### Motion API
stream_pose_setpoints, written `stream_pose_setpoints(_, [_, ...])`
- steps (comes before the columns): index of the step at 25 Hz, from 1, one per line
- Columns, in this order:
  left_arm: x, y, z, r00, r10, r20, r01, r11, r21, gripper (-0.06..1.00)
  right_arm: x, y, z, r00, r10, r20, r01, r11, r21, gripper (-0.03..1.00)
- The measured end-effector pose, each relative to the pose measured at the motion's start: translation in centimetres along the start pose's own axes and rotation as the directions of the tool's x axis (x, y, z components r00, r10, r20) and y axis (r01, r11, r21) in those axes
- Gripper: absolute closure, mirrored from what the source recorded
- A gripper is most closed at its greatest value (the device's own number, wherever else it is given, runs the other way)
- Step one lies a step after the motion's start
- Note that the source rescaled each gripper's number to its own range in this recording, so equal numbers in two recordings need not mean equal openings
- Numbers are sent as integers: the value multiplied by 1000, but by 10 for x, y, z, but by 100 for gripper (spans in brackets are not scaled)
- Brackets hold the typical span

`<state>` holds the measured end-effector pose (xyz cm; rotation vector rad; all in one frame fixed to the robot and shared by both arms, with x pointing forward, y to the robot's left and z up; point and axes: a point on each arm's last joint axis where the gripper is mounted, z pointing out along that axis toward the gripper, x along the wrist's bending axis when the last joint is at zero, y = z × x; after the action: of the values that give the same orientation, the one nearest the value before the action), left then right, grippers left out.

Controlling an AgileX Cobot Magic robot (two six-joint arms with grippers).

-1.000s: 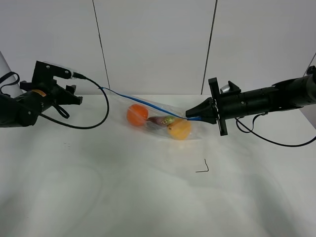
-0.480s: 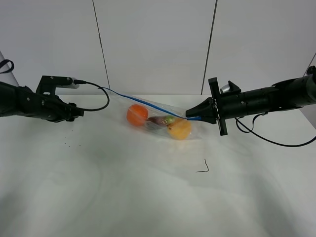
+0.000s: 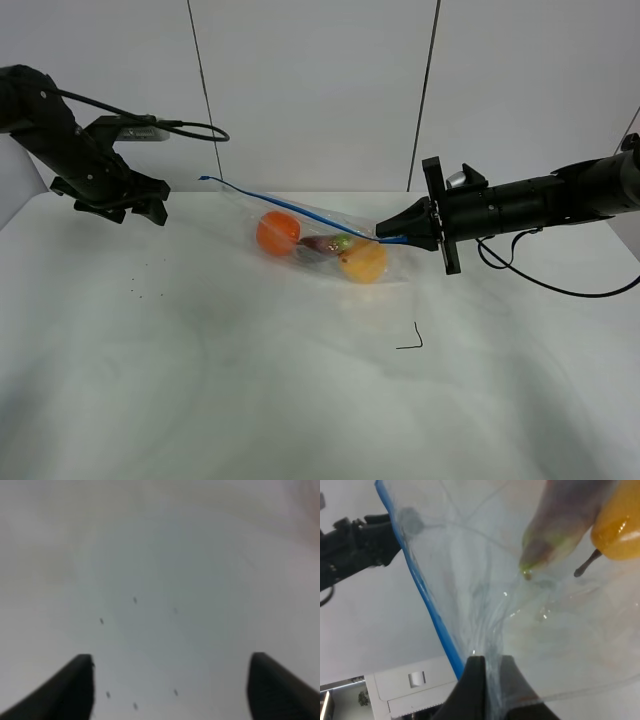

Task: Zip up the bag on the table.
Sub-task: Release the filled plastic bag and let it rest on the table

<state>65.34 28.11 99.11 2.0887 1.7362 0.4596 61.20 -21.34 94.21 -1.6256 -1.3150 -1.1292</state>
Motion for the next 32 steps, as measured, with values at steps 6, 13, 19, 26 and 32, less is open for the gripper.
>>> stream_pose_setpoints(6, [-2, 5, -20, 994, -103, 24, 98, 983, 155, -5, 0, 0, 0, 1000, 0, 0, 0, 1000, 0, 97])
stream_pose_setpoints(13, [-3, 1, -38, 989, -150, 1, 141, 935, 325, -4, 0, 0, 0, 1000, 0, 0, 0, 1000, 0, 97])
stream_pose_setpoints(19, [-3, -5, -53, 986, -167, -27, 167, 935, 313, 1, 0, 0, 0, 1000, 4, 0, -4, 1000, 0, 97])
stream_pose_setpoints(26, [-6, -44, -96, 989, -131, -67, 146, 939, 312, 2, 0, 0, 0, 1000, 3, 2, -3, 1000, 1, 97])
stream_pose_setpoints(32, [-17, -106, -139, 989, -131, -67, 146, 938, 315, 2, 0, 0, 0, 1000, 2, 2, -2, 1000, 2, 97])
